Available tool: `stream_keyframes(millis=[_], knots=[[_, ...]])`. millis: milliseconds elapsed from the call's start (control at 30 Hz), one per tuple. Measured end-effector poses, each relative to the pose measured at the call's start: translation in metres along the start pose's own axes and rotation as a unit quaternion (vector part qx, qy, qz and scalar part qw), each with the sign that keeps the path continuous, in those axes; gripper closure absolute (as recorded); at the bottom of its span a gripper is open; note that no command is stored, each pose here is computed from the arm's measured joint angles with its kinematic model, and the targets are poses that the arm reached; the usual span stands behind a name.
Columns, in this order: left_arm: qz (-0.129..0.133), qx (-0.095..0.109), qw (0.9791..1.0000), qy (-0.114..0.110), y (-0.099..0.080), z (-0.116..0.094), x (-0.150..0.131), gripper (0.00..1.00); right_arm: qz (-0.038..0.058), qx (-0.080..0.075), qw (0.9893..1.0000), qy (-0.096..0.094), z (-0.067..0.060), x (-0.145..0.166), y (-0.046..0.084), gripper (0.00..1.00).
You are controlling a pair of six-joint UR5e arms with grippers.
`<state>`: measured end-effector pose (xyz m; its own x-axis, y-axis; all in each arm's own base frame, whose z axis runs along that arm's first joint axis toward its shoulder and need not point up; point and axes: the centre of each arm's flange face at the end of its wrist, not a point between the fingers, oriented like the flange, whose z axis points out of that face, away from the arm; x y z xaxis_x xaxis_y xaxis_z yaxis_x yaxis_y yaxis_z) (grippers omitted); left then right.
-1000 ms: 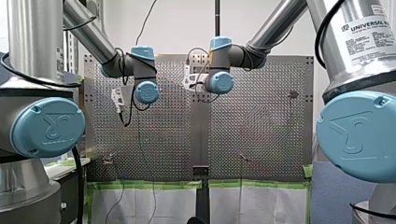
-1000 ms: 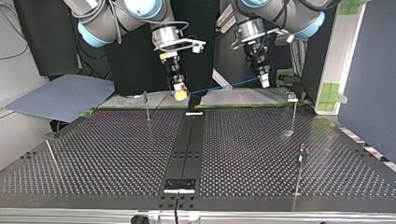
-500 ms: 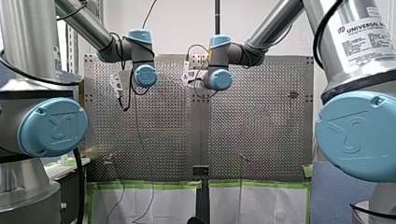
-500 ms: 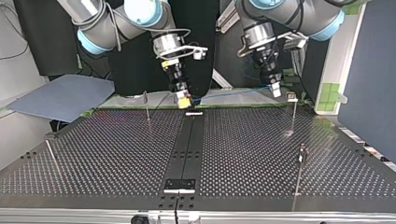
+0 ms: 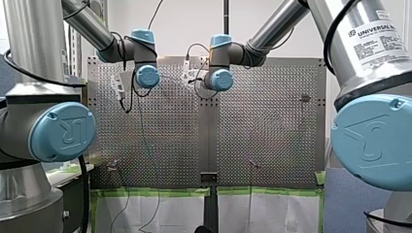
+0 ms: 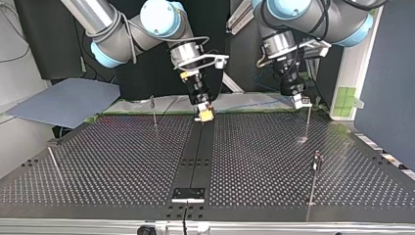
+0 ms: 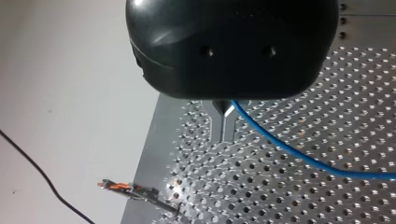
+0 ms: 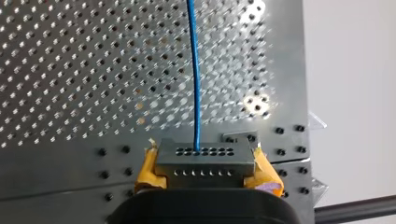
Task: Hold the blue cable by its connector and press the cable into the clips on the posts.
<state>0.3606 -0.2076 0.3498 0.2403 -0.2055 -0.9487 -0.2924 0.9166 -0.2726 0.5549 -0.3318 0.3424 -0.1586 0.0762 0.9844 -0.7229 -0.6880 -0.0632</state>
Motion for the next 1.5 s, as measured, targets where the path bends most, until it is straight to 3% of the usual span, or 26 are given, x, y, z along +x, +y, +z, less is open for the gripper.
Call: stream_keyframes(millis=[200, 467, 667, 900, 1300, 1500], knots=[[-0.017, 0.008, 0.9998, -0.010, -0.007, 0.019, -0.014, 0.99, 0.0030, 0.007, 0.9999, 0.015, 0.011, 0.020, -0.009, 1.00], [-0.029, 0.004, 0.9995, -0.015, -0.001, 0.041, -0.026, 0.99, 0.0107, 0.010, 0.9993, 0.034, 0.023, 0.038, -0.013, 1.00], [-0.044, 0.005, 0.9989, -0.018, 0.009, 0.058, -0.028, 0.99, 0.0119, 0.013, 0.9995, 0.025, 0.034, 0.029, -0.017, 1.00], [-0.052, 0.008, 0.9983, -0.026, 0.021, 0.078, -0.034, 0.99, 0.0116, 0.023, 0.9996, 0.010, 0.047, 0.010, -0.029, 1.00], [-0.059, 0.000, 0.9973, -0.044, 0.031, 0.109, -0.058, 0.99, 0.0147, 0.041, 0.9988, 0.023, 0.058, 0.045, -0.060, 1.00], [-0.060, 0.006, 0.9970, -0.049, 0.033, 0.117, -0.064, 0.99, 0.0182, 0.040, 0.9984, 0.036, 0.065, 0.062, -0.061, 1.00]])
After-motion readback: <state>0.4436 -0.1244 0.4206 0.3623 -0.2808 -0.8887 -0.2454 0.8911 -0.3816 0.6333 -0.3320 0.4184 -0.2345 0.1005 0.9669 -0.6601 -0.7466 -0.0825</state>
